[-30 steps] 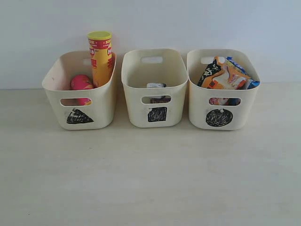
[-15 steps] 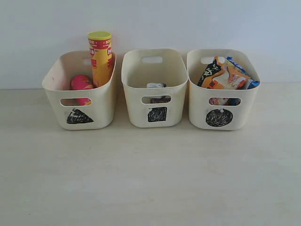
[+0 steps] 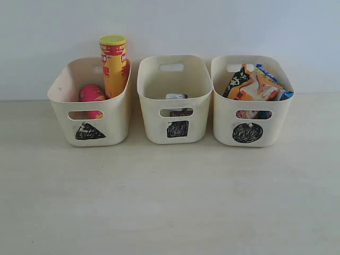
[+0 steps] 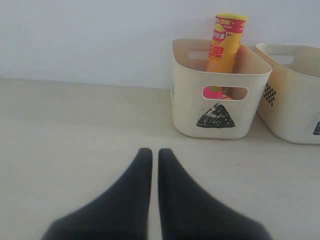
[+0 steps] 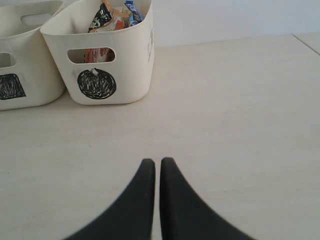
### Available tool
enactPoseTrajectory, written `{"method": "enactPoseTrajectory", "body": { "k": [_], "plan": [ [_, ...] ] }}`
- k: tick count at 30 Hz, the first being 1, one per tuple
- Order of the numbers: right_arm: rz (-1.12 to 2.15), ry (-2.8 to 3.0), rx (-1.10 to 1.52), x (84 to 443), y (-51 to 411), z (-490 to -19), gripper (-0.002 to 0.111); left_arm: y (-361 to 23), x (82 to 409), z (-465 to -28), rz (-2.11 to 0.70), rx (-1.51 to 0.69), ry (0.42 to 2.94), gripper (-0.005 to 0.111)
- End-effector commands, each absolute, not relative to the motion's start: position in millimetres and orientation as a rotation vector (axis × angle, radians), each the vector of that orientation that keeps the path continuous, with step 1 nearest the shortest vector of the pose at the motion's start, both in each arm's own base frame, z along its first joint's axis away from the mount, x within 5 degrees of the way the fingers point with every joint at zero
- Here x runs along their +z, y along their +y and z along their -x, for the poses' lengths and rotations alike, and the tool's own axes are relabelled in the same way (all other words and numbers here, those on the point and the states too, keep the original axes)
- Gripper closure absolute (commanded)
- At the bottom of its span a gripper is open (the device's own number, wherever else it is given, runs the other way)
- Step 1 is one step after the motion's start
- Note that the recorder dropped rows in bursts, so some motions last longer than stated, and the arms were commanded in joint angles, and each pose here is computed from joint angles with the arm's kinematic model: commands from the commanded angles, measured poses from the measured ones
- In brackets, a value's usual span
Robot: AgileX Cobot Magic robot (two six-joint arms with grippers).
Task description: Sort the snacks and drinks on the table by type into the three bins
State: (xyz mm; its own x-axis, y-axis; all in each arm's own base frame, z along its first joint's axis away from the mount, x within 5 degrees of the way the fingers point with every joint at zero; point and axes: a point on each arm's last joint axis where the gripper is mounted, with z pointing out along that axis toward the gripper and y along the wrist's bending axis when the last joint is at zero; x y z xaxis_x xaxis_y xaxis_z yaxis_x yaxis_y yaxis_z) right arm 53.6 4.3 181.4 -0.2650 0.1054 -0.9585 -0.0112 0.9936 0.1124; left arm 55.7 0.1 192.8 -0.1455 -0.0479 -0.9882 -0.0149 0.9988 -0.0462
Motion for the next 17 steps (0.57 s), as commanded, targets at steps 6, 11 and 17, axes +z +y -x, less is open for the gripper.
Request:
{"method": "enactPoseTrajectory", "body": {
  "k": [6,11,17],
  "plan": [
    [-0.071,1.801,0.103,184.5,3.7,-54.0,0.108,-0.1,192.2,-55.5,0.040,-0.029,1.715,0.103],
    [-0.071,1.801,0.103,184.5,3.7,-54.0,0.108,-0.1,192.2,-55.5,0.040,-0.029,1.715,0.103],
    [-0.071,1.801,0.103,184.5,3.7,-54.0,0.108,-0.1,192.2,-55.5,0.040,-0.029,1.715,0.103]
  ]
}}
